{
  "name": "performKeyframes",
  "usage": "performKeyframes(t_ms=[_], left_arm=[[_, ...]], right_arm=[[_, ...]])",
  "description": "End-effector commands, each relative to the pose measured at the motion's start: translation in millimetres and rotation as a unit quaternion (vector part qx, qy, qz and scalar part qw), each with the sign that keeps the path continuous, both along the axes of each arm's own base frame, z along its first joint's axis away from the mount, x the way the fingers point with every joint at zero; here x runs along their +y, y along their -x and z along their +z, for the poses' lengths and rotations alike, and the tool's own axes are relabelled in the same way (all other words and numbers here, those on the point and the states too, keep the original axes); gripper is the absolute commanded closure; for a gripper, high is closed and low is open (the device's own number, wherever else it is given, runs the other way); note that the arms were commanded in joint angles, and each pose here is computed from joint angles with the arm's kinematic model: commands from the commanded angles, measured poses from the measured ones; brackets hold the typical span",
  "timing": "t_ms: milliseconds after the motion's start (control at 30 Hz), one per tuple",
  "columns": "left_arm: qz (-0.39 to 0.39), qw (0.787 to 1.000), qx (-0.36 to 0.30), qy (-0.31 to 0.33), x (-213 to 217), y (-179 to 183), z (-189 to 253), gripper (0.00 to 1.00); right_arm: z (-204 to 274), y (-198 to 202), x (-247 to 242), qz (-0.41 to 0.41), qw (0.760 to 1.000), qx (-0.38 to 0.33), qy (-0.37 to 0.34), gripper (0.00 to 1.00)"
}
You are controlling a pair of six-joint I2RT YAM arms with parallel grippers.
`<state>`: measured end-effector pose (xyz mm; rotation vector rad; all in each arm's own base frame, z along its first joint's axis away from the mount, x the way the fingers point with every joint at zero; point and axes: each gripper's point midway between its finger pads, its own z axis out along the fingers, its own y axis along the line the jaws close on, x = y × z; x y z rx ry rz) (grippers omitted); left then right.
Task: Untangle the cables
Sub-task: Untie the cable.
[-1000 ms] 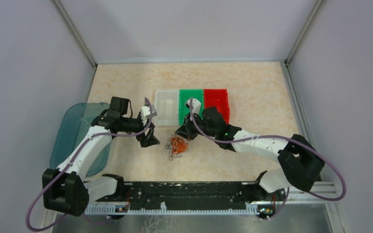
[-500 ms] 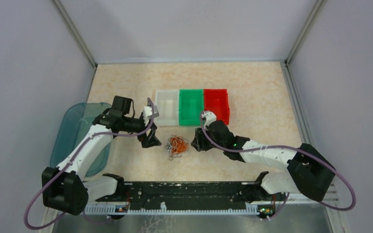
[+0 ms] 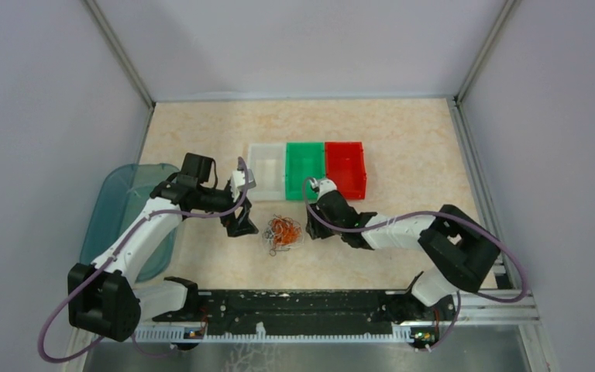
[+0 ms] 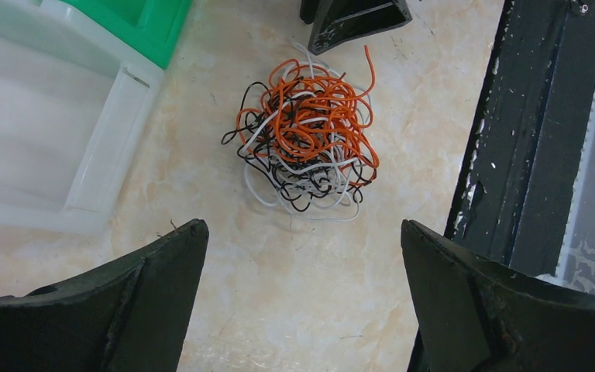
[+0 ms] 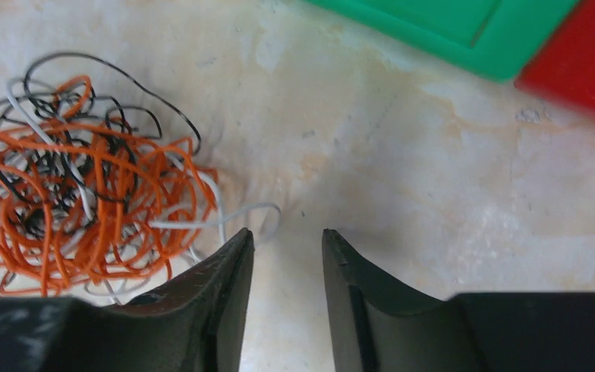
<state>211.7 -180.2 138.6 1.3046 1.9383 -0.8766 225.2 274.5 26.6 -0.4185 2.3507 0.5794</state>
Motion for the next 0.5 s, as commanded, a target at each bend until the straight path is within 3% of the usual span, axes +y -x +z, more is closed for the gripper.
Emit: performKeyframes(t_ms=[0, 133, 267, 367, 467], left_arm=[[-0.011, 1.0, -0.014, -0.002, 0, 4, 2, 0.0], [-0.014, 1.0, -0.015, -0.004, 0, 4, 1, 0.0], [-0.015, 1.0, -0.015, -0.005, 0, 3, 1, 0.0], [-0.016, 1.0, -0.014, -0.004, -1, 3, 1, 0.0], [-0.016, 1.0, -0.013, -0.005, 0, 3, 0, 0.01]], right_arm=[[24, -29, 31, 0.008, 0.998, -0.052, -0.028, 0.58], [22, -34, 43, 0.026, 0.997, -0.059, -0.034, 0.49], [16, -34, 49, 0.038, 0.997, -0.056, -0.033, 0.5], [14, -31, 48, 0.044, 0.997, -0.057, -0.04, 0.66], [23, -27, 51, 0.05, 0.995, -0.064, -0.064, 1.0]])
